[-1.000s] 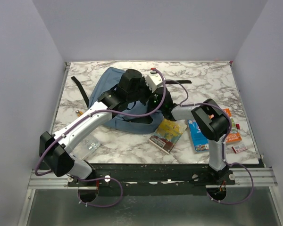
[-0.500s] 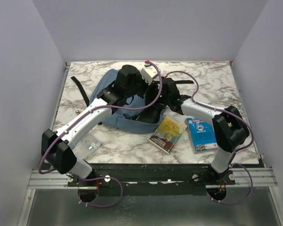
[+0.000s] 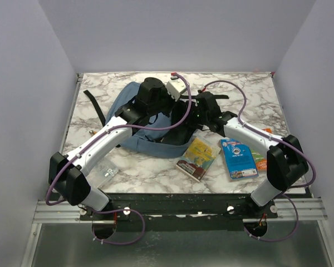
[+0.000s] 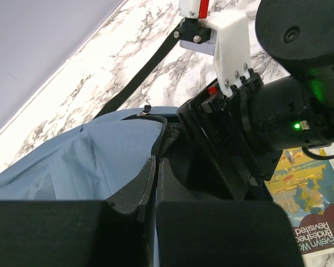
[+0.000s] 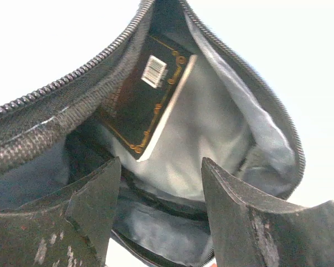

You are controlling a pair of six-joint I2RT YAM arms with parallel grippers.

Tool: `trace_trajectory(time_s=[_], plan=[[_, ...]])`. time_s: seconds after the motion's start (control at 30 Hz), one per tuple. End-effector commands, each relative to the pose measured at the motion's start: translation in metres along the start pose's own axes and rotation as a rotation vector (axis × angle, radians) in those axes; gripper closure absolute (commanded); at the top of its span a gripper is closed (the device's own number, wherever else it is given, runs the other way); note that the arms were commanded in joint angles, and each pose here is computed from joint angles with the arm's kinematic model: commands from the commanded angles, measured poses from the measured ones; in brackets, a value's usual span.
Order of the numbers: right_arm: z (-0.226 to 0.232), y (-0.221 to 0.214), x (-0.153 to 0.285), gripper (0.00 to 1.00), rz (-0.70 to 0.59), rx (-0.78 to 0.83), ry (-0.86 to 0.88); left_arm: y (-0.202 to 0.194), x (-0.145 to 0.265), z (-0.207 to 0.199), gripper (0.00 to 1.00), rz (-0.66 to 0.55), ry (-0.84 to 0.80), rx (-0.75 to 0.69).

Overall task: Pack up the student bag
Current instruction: Place the book in the student bag, then pick up the book from the center of the board.

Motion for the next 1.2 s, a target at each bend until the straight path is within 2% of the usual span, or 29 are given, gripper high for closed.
trace_trajectory(time_s=[0.0, 0.17, 0.23, 0.3, 0.5, 0.57, 0.67, 0.83, 0.97, 1.07, 1.17], plan=[[-0.015, 0.012, 0.032, 0.34, -0.028, 0.164, -0.143, -0.004, -0.004, -0.006, 1.00, -0.002, -0.034, 0.021], [-0.030, 0.021, 0.082, 0.30, -0.081, 0.222, -0.304, -0.017, -0.010, -0.020, 1.00, 0.055, -0.083, 0.040], [-0.039, 0.010, 0.098, 0.21, -0.074, 0.221, -0.317, -0.022, -0.012, -0.027, 1.00, 0.078, -0.100, 0.055], [-0.051, -0.004, 0.112, 0.17, -0.053, 0.196, -0.352, -0.028, -0.014, -0.034, 1.00, 0.099, -0.111, 0.083], [-0.079, -0.046, 0.133, 0.08, -0.006, 0.070, -0.373, -0.043, -0.013, -0.053, 1.00, 0.242, -0.141, 0.330], [-0.086, -0.056, 0.133, 0.06, -0.012, 0.028, -0.369, -0.045, -0.007, -0.055, 0.89, 0.274, -0.130, 0.384], [-0.094, -0.074, 0.125, 0.06, 0.031, -0.016, -0.350, -0.041, 0.006, -0.057, 0.68, 0.279, -0.115, 0.439], [-0.106, -0.105, 0.107, 0.10, 0.113, -0.094, -0.300, -0.027, 0.045, -0.074, 0.38, 0.217, -0.237, 0.533], [-0.106, -0.114, 0.101, 0.13, 0.111, -0.154, -0.240, -0.037, 0.070, -0.107, 0.23, 0.168, -0.392, 0.590], [-0.112, -0.115, 0.102, 0.13, 0.081, -0.188, -0.278, -0.052, 0.077, -0.137, 0.16, 0.124, -0.419, 0.558], [-0.117, -0.116, 0.104, 0.10, 0.028, -0.243, -0.276, -0.065, 0.078, -0.166, 0.12, 0.014, -0.422, 0.481]])
Point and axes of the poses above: each gripper's point midway between its finger pads, its own x axis back along the fingers, its own z axis along the line the jaws close on, y = z × x, the point moved 7 cm from there along x, back along the fingers, and after that the axes turned 1 degree about x, right-handed, at the moved point
